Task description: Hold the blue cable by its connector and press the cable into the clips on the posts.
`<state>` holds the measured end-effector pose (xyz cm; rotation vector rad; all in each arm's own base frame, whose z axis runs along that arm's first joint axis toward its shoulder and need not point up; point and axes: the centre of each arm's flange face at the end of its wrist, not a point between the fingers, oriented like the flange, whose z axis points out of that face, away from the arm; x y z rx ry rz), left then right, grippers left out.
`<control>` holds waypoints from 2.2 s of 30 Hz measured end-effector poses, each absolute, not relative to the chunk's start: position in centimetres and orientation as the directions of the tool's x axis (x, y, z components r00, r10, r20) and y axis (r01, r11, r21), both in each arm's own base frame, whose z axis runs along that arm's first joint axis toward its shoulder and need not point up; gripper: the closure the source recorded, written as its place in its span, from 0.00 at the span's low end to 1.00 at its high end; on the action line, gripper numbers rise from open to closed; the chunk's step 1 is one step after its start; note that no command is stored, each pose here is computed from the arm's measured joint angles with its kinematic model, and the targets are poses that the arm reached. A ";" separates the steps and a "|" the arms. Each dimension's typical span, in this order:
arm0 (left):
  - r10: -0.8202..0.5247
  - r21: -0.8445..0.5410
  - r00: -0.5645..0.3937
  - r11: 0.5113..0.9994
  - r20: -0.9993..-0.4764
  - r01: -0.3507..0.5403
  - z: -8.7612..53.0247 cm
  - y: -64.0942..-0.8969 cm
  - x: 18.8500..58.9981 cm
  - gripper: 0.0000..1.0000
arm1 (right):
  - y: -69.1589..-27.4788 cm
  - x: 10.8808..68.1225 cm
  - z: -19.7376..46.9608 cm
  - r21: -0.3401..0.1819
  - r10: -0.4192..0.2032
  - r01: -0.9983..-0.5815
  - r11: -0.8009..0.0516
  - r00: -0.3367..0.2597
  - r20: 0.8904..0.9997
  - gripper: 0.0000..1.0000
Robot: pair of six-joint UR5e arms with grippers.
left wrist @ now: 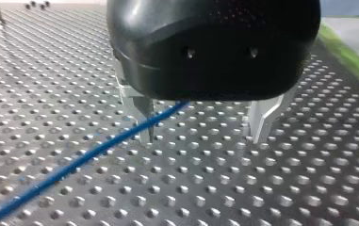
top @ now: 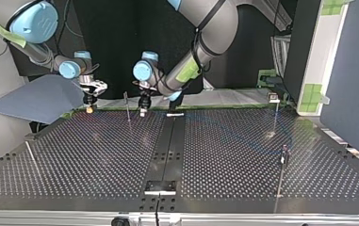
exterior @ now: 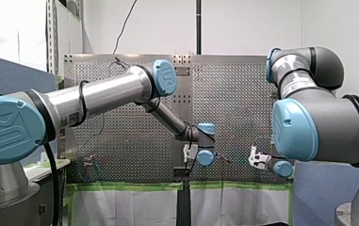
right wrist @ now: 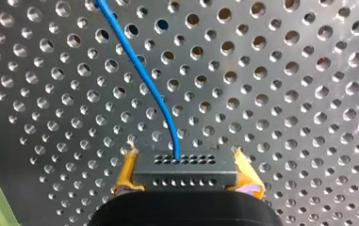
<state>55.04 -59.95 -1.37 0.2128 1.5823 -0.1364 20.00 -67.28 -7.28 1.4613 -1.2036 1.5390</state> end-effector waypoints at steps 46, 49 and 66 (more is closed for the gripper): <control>0.219 0.162 -0.086 0.889 -0.972 0.428 -4.1 -64.8 45.2 0.00 | -66.7 21.3 -7.7 -0.174 -0.128 -0.919 -0.353 -0.137 0.982 1.00; 0.215 0.158 -0.088 0.890 -0.973 0.428 -4.1 -64.8 45.2 0.00 | -66.7 21.3 -7.7 -0.174 -0.128 -0.919 -0.353 -0.137 0.982 1.00; 0.208 0.151 -0.092 0.894 -0.974 0.422 -4.1 -64.8 45.2 0.00 | -66.6 21.3 -7.8 -0.176 -0.132 -0.919 -0.352 -0.138 0.982 1.00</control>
